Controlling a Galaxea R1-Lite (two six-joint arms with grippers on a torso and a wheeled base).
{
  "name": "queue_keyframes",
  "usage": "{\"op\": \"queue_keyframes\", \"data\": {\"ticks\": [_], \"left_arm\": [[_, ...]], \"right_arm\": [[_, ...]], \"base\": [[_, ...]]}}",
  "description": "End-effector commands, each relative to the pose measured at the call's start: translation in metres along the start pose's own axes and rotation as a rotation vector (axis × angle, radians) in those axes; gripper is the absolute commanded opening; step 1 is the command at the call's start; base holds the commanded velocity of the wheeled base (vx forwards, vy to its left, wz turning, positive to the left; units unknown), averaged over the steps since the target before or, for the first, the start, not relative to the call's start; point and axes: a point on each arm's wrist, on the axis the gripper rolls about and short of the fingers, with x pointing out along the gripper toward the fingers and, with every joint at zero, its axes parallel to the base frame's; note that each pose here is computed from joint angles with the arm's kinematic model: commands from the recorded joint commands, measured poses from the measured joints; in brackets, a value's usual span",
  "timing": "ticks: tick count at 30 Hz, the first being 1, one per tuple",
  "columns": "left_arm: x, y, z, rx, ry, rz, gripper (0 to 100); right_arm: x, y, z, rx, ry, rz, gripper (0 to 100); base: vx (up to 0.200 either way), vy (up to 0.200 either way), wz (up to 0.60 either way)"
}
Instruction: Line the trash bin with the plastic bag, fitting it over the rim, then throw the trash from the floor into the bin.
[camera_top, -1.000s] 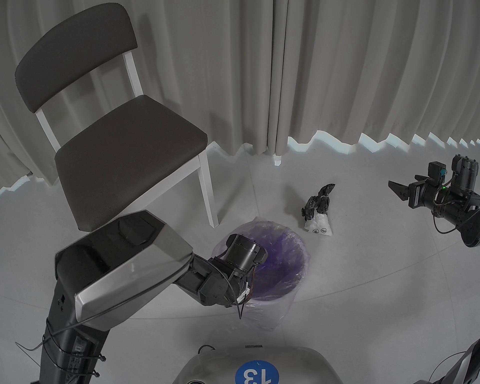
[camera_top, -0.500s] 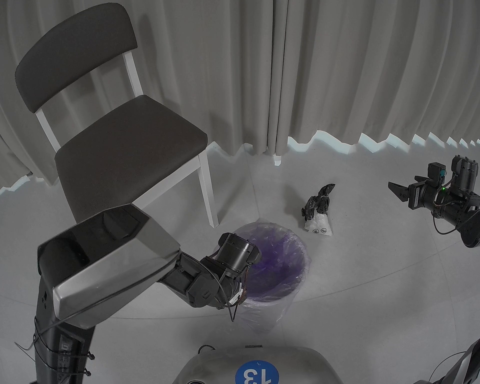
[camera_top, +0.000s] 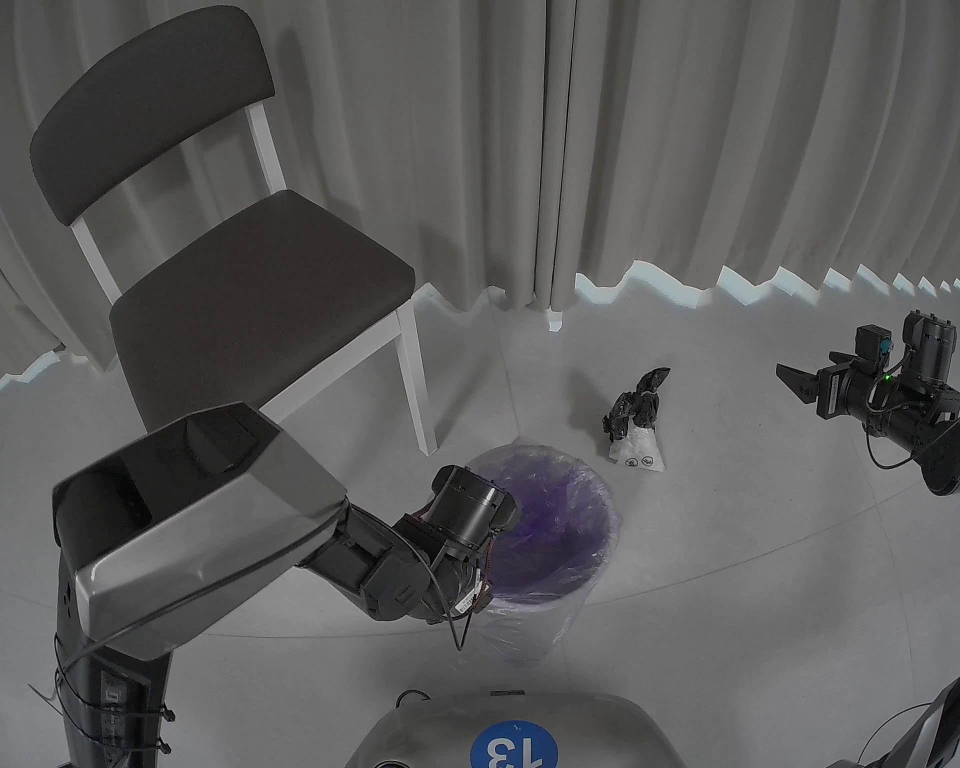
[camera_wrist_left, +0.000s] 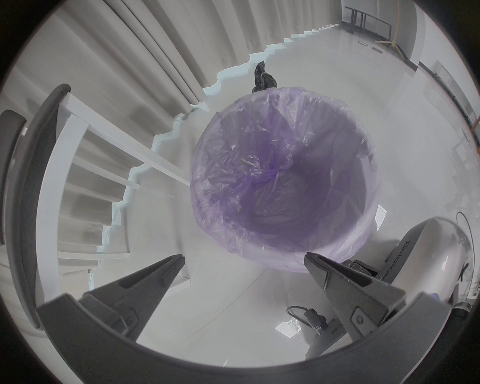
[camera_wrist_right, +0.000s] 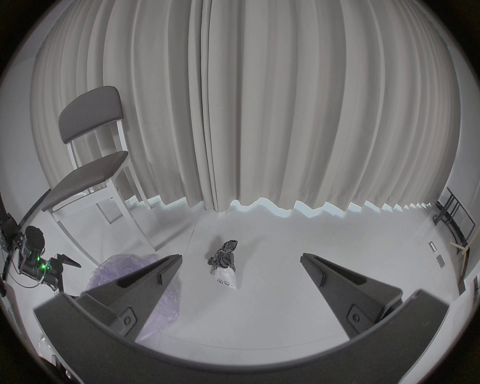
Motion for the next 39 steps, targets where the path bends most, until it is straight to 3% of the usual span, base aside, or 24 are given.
{"op": "queue_keyframes", "data": {"ticks": [1, 24, 39], "left_arm": [[-0.003, 0.0, -0.003, 0.003, 0.007, -0.005, 100], [0.03, -0.014, -0.016, -0.012, 0.039, -0.015, 100], [0.005, 0.01, 0.009, -0.071, -0.063, 0.014, 100]], "right_arm": [[0.0, 0.0, -0.001, 0.0, 0.003, 0.001, 100], [0.002, -0.004, -0.002, 0.001, 0.006, -0.008, 100], [0.003, -0.003, -0.004, 0.0, 0.012, -0.007, 100]], "base": [[0.0, 0.0, 0.0], [0.0, 0.0, 0.0], [0.0, 0.0, 0.0]]}}
